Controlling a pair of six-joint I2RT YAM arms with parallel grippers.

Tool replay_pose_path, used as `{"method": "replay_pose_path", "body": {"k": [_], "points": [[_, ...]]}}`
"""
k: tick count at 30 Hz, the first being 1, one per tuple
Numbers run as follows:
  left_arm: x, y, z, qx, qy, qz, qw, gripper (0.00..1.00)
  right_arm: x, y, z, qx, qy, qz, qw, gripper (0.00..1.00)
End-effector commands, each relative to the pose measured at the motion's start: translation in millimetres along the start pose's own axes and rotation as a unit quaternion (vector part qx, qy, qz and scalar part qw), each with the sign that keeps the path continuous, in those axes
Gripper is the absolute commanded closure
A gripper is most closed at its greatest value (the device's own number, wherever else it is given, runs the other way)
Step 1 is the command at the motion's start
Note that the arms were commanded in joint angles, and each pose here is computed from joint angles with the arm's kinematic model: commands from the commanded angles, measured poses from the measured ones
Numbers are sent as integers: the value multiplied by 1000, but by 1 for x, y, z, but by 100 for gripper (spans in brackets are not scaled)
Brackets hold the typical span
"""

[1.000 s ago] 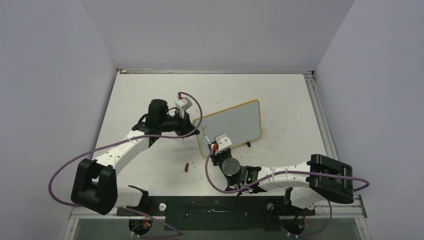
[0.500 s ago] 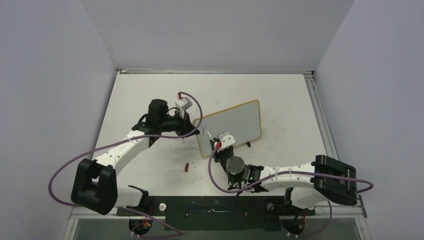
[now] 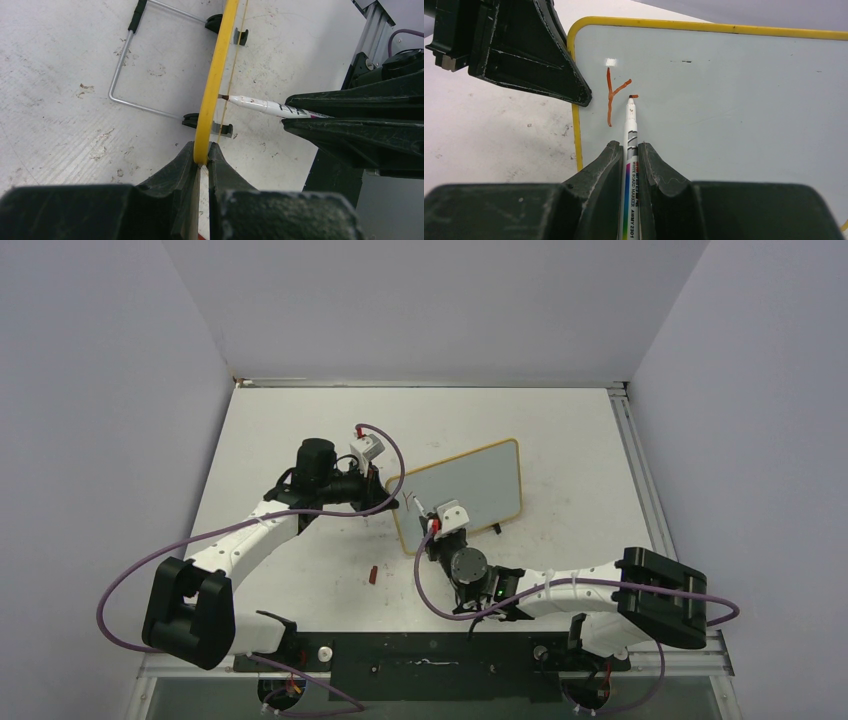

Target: Write a sentence on the whiteboard

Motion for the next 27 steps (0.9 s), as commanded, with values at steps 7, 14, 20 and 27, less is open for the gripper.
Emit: {"method": "replay_pose_path", "body": {"k": [7,14,20,27], "points": [[-33,5,1,29,73,43,996,100,-9,6,1,19,13,-10,1000,95],[-32,4,2,30,72,43,996,100,-17,3,7,11,26,-9,1000,95],[-32,4,2,30,72,42,996,100,-16,-4,9,-11,23,-9,1000,95],[-32,4,2,28,72,43,996,100,-4,-9,6,-28,1,-9,1000,95]]}}
Point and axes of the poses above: each gripper's point midway between its finger pads, its own z axis back along the fingers, its own y axis along the line the jaws close on, x = y × z, the point moved 7 cm from there along z, back along the fingers, and after that the axes turned 10 degrees about -z, right-handed, at the moved point
